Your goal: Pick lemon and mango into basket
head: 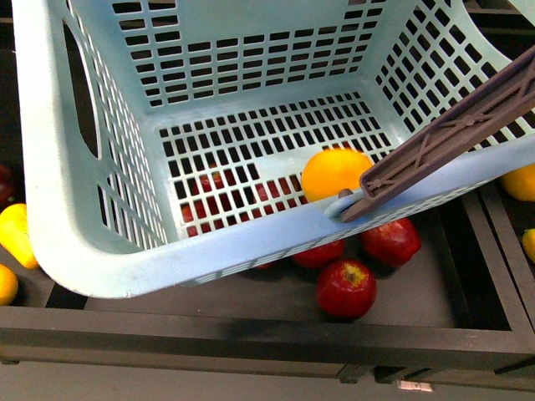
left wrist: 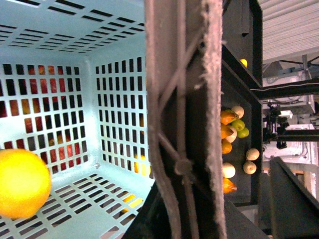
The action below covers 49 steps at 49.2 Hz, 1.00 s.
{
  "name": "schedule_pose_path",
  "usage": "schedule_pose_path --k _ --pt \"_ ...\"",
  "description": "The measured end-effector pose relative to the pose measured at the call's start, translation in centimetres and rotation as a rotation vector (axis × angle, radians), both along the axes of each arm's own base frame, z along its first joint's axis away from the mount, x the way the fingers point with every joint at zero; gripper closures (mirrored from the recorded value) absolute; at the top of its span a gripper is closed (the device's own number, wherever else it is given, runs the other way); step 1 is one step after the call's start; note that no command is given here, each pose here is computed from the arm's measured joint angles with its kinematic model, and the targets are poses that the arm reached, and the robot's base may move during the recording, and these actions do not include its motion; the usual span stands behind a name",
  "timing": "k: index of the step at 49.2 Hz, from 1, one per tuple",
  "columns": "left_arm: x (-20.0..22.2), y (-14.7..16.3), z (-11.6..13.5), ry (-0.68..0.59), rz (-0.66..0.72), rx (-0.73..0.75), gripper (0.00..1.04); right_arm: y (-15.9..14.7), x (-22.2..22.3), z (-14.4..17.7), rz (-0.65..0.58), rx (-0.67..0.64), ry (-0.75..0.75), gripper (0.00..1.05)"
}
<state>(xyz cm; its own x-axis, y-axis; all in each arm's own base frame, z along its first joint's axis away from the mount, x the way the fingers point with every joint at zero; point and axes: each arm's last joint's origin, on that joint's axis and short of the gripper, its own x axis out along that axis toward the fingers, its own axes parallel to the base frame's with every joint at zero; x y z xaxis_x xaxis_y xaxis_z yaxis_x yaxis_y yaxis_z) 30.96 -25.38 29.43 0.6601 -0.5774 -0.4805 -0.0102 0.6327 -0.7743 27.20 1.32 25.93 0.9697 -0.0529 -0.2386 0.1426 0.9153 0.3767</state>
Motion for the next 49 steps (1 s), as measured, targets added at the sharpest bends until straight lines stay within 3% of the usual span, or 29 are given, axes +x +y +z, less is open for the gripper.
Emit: schedule_pose_path --k 2,6,10,26,41,49 --pt "0.0 0.0 0.0 0.001 0.001 -0.001 0.99 -0.2 -0.2 0.1 0.018 -0.023 -0.038 0.12" --pt "0.0 0.0 0.0 0.005 -0.005 -0.006 0.99 -0.6 -1.5 -1.2 0.106 -0.199 -0.196 0.29" --pt "0.0 0.0 0.0 0.006 -0.005 -0.007 0.99 -1.1 -3.3 -2.6 0.101 -0.316 -0.223 0.44" --pt "0.0 0.0 0.0 0.003 -0.001 -0.004 0.99 -1.3 -8.0 -5.9 0.103 -0.389 -0.215 1.02" --pt "0.0 0.0 0.0 0.005 -0.004 -0.006 0.99 -1.3 -11.1 -7.6 0.104 -0.398 -0.218 1.02" --pt "0.0 0.0 0.0 0.003 -0.001 -0.003 0.99 -1.3 -11.4 -7.7 0.102 -0.398 -0.222 0.73"
